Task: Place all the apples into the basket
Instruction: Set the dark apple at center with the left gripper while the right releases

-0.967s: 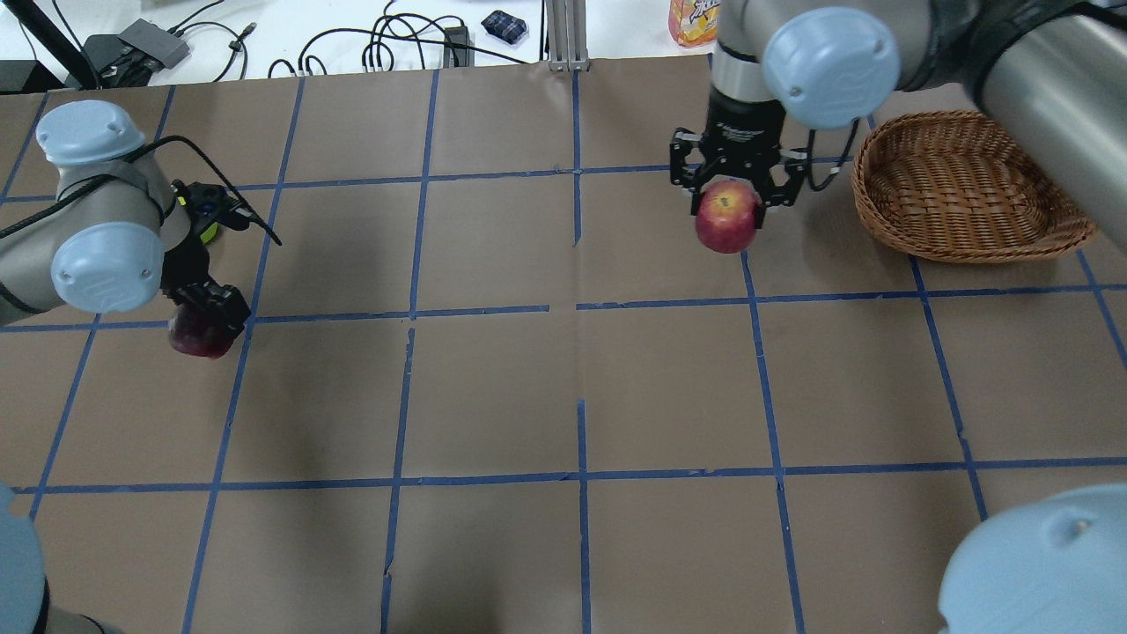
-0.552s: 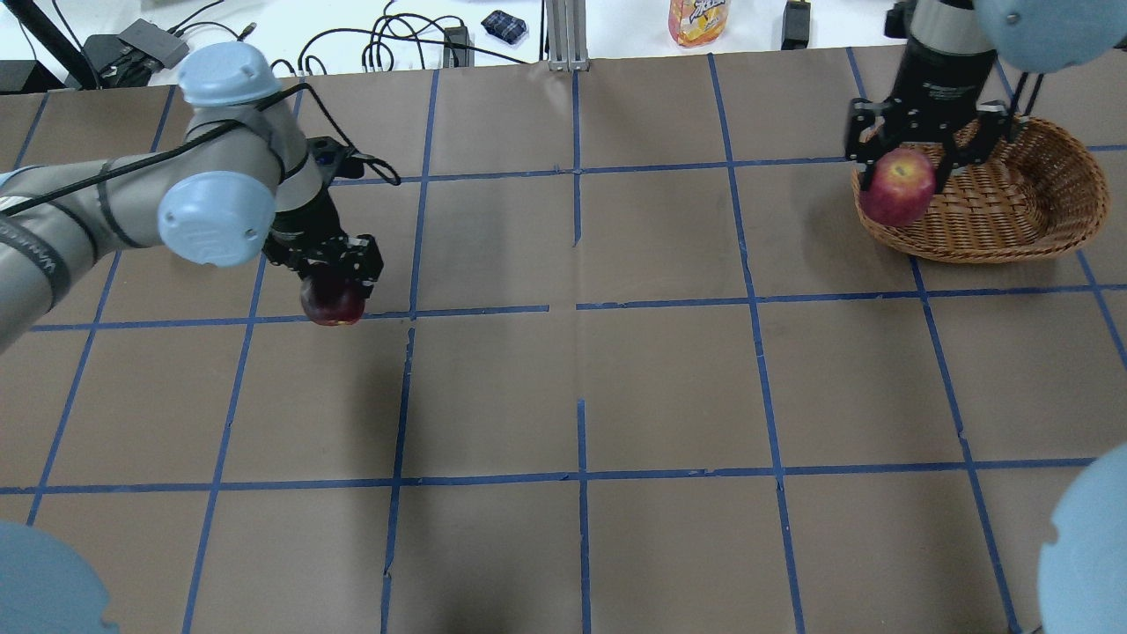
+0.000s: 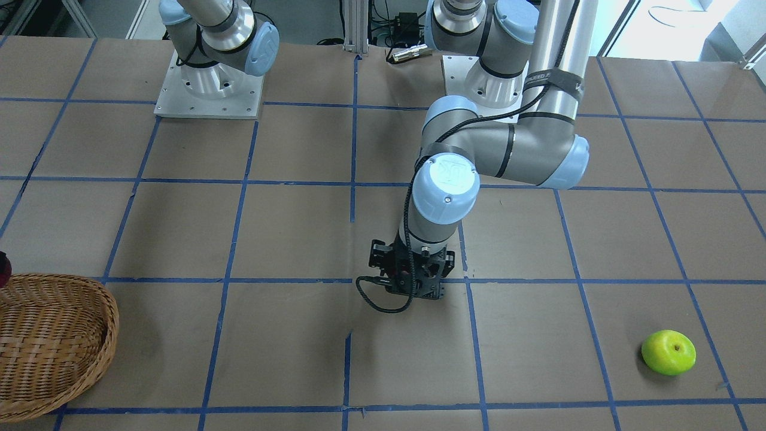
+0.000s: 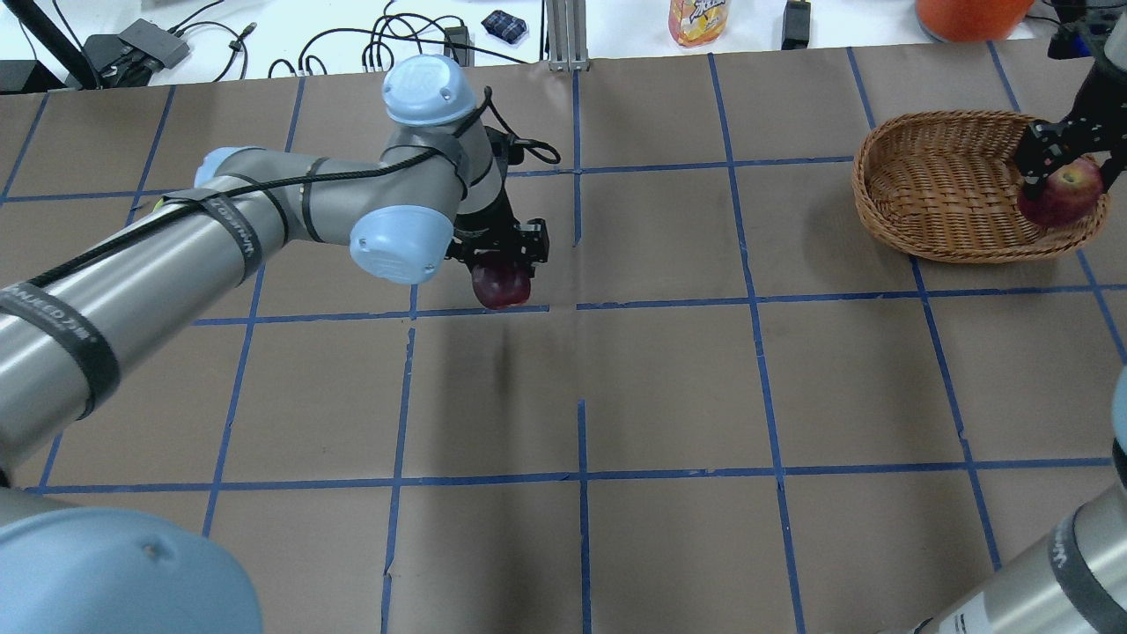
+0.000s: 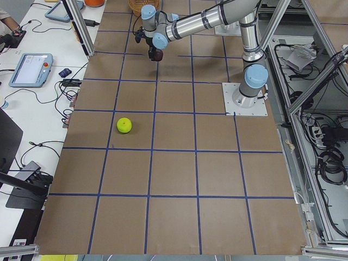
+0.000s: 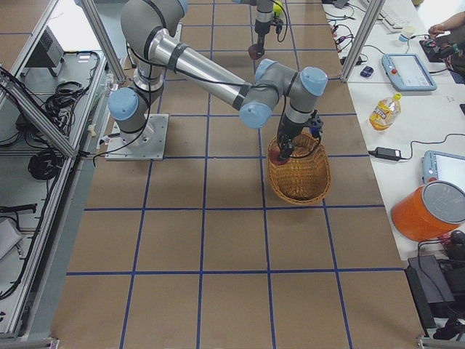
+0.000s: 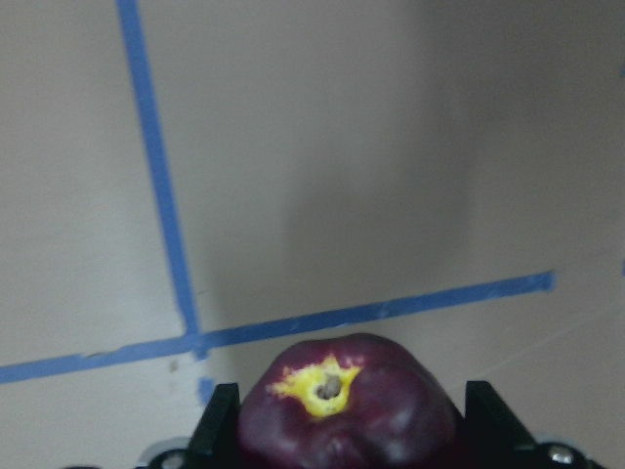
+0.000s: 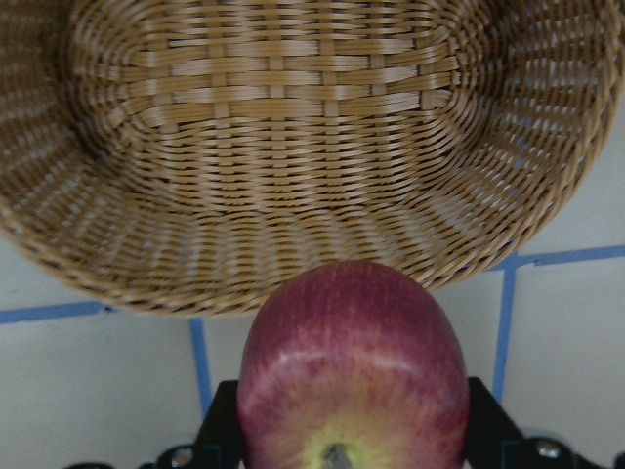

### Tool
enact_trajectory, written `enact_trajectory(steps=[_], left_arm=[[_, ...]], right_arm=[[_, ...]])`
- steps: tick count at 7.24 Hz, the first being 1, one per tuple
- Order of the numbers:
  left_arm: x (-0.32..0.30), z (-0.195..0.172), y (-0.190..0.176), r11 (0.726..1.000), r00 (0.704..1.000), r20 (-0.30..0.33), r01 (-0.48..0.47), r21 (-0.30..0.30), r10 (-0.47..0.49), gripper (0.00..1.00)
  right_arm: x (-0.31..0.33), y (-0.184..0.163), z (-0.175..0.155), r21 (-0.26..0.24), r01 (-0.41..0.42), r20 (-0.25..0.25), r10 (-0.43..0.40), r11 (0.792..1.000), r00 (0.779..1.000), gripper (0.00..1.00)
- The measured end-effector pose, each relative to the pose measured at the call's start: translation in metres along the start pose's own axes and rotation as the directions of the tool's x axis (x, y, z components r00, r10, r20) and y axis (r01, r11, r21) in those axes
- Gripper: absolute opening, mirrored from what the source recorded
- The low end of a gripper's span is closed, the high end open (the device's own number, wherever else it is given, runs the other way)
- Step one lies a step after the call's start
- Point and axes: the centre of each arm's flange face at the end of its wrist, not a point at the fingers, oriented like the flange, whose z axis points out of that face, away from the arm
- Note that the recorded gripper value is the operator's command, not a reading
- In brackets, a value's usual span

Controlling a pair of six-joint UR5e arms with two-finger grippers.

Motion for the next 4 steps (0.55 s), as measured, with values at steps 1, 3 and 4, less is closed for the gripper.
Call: enact_trajectory(steps=[1,3,4], left_arm=[[0.021,0.015,-0.001,1.000,1.000,-0.001,-0.007,0.001,0.007,0.44],[0.043,0.030,0.001,1.000,1.000,0.001,0.018,-0.006,-0.018,0.51],[0.052,0.032,0.004,1.000,1.000,-0.001,0.025,-0.007,-0.025,0.62]], right_arm=[[0.011,-0.014,0.016,0.013,0.001,-0.028,-0.001,1.000,1.000,0.00],[0.020,-0.037,0.035,0.027,0.000,-0.041,0.001,1.000,0.999,0.00],[0.023,-0.047,0.043,0.029,0.000,-0.044,0.002,1.000,0.999,0.00]])
